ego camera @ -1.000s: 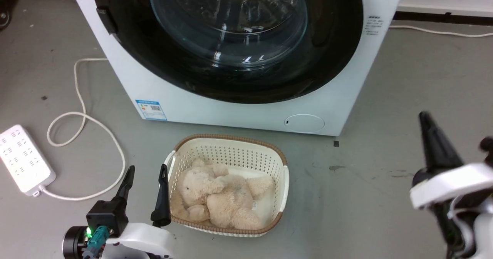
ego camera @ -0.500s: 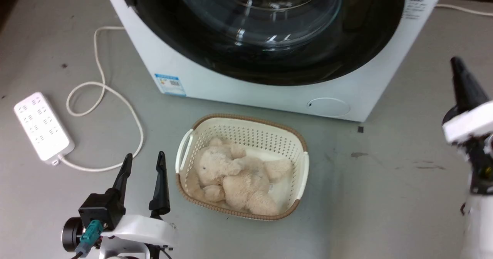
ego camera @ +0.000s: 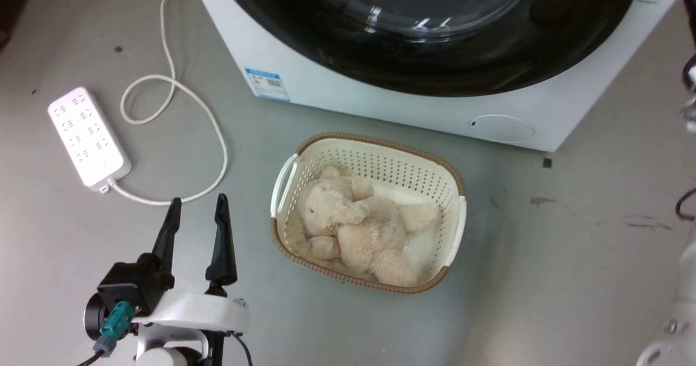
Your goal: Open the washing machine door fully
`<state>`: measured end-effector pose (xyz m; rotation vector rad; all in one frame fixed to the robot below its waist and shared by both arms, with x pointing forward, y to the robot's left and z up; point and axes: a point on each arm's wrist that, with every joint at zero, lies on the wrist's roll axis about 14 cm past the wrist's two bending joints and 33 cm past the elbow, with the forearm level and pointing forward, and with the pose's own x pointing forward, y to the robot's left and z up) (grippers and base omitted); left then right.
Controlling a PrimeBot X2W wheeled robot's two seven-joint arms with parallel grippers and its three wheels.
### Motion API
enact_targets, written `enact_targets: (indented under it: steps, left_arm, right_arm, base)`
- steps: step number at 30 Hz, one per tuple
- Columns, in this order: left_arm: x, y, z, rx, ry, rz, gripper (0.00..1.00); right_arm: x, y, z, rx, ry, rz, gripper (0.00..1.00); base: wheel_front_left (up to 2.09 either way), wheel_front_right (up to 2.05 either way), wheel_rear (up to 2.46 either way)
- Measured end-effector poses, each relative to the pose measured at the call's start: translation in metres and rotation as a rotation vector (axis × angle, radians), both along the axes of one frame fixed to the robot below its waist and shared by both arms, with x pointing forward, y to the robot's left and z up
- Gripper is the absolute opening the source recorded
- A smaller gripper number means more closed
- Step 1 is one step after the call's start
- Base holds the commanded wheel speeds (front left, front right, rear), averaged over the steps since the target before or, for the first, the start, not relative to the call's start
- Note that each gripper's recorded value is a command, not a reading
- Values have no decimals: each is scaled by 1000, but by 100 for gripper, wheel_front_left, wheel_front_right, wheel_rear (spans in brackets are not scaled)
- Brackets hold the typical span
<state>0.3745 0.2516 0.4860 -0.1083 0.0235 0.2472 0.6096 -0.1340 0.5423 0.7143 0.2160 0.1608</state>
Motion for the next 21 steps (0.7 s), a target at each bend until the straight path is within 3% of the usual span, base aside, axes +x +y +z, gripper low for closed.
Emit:
enact_targets:
  steps: [8,21]
  left_arm:
    - [2,10,-1,-9,-10,36,100]
    - [0,25,-3,-11,-16,90,100]
  right_arm:
    - [40,24,2,120,81,63,0]
    - [70,42,-8,220,173,129,0]
  base:
    - [0,0,0]
    - [0,0,0]
